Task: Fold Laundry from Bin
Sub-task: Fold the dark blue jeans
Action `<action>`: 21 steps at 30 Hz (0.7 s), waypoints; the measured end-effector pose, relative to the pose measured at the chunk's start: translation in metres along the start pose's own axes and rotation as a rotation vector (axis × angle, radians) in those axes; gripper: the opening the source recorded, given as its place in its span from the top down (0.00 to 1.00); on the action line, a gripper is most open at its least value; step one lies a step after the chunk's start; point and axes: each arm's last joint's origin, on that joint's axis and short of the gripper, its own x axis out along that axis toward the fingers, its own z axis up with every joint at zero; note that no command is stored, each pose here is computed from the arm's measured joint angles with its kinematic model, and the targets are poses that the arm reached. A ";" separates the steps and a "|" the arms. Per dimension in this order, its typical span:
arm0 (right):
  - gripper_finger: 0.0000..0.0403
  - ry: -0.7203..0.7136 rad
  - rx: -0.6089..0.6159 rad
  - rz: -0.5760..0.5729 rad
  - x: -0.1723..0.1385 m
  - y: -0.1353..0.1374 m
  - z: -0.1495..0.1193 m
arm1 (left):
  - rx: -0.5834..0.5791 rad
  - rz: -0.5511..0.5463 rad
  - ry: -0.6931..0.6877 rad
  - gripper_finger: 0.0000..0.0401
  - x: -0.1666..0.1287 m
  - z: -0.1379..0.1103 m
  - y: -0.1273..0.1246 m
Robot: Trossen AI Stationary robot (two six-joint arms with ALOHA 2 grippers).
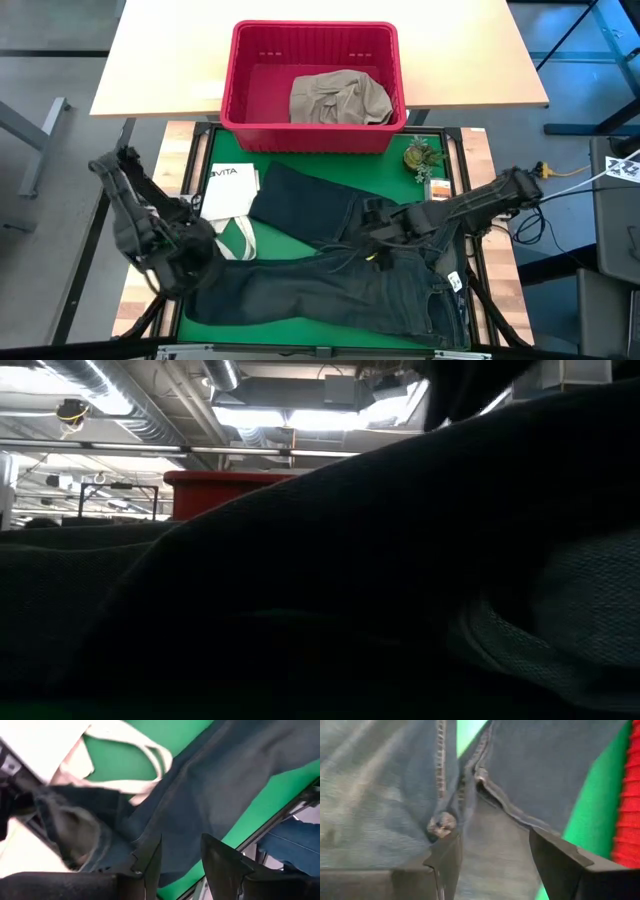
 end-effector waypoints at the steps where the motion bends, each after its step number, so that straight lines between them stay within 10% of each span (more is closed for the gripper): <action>1: 0.44 -0.013 0.022 0.022 0.001 0.001 -0.008 | -0.009 -0.001 0.004 0.68 0.000 -0.003 0.006; 21: 0.44 -0.103 0.157 0.182 0.024 0.010 -0.039 | -0.005 0.287 0.160 0.68 0.060 -0.030 0.038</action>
